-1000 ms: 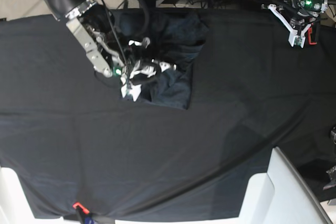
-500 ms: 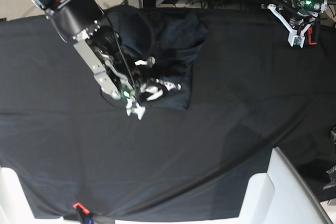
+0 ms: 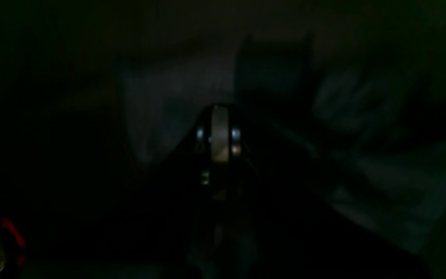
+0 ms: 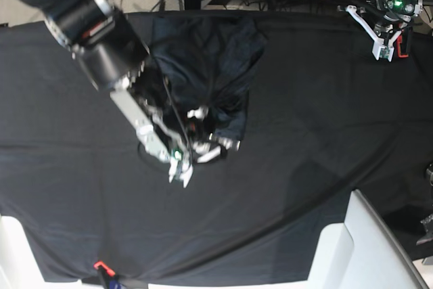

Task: Fold the T-shirt properly
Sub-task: 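Adjust the bundle's edge with the right gripper, tucking loose fabric, then press the right gripper along the bundle's edge, then lift it away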

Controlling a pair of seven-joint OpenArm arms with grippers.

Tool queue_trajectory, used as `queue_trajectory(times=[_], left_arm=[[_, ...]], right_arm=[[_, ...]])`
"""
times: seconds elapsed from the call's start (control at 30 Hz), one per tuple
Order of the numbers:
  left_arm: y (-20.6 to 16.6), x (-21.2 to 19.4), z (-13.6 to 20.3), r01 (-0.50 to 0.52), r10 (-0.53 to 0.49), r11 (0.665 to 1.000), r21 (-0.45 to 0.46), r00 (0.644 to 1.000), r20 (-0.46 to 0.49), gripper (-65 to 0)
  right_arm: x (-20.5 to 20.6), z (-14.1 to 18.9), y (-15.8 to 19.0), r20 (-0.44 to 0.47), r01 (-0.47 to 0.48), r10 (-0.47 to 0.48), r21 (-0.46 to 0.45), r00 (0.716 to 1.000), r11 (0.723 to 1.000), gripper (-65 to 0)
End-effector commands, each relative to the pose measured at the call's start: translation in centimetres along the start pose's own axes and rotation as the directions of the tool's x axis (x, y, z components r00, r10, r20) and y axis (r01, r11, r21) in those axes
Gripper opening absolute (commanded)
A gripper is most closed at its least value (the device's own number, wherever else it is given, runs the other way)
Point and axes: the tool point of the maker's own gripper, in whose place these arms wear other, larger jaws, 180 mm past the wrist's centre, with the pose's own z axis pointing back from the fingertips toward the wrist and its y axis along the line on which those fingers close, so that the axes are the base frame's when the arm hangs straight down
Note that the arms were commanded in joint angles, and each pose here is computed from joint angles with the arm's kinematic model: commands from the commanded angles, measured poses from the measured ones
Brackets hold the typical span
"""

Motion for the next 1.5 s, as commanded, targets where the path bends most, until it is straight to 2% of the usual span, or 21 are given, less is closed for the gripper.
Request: queue_trajectory(times=[0.0,0.13,0.23,0.33,0.37,0.5,0.63,0.8,1.17,1.27,1.37,1.47], left_arm=[[0.8,0.6,0.3,0.011,-0.011,1.0,0.02,1.0,0.019,-65.0],[0.8,0.6,0.3,0.011,-0.011,1.0,0.02,1.0,0.019,-65.0],[0.8,0.6,0.3,0.011,-0.011,1.0,0.02,1.0,0.019,-65.0],[0.8,0.6,0.3,0.011,-0.011,1.0,0.02,1.0,0.019,-65.0],[0.8,0.6,0.3,0.011,-0.011,1.0,0.02,1.0,0.019,-65.0],[0.7,0.6,0.3,0.013,-0.013,1.0,0.017,1.0,0.019,-65.0],[0.6,0.8,0.4,0.017,-0.017,1.0,0.016,1.0,0.024,-65.0],[0.6,1.0,0.4,0.018,-0.018,1.0,0.016,0.999,0.028,-65.0],[0.6,1.0,0.4,0.018,-0.018,1.0,0.016,0.999,0.028,-65.0],[0.6,1.0,0.4,0.018,-0.018,1.0,0.016,0.999,0.028,-65.0],[0.6,1.0,0.4,0.018,-0.018,1.0,0.016,0.999,0.028,-65.0],[0.6,1.0,0.4,0.018,-0.018,1.0,0.016,0.999,0.028,-65.0]], right_arm=[[2.0,0.8,2.6,0.046,-0.03,0.027,0.059,0.999,0.998,-65.0],[3.9,1.2,4.2,0.11,-0.075,0.064,0.101,0.992,0.992,-65.0],[4.5,1.7,4.9,0.111,-0.085,0.073,0.112,0.991,0.99,-65.0],[3.2,2.0,4.3,0.025,-0.077,0.075,0.109,0.997,0.991,-65.0],[2.6,2.1,2.9,0.008,-0.054,0.054,0.086,0.999,0.995,-65.0],[0.2,3.2,-0.6,0.012,0.014,-0.015,0.053,1.0,0.998,-65.0],[-4.5,2.7,-2.0,-0.062,0.033,-0.03,0.046,0.998,0.998,-65.0],[-6.9,2.0,-3.0,-0.082,0.042,-0.04,0.027,0.996,0.999,-65.0],[-5.8,2.4,-1.2,-0.062,0.035,-0.032,0.061,0.998,0.998,-65.0],[-5.1,3.3,-0.1,-0.04,0.03,-0.026,0.098,0.999,0.995,-65.0],[-5.7,4.2,1.8,-0.074,0.029,-0.018,0.146,0.997,0.989,-65.0],[-6.5,3.8,2.4,-0.1,0.038,-0.023,0.146,0.995,0.989,-65.0]])
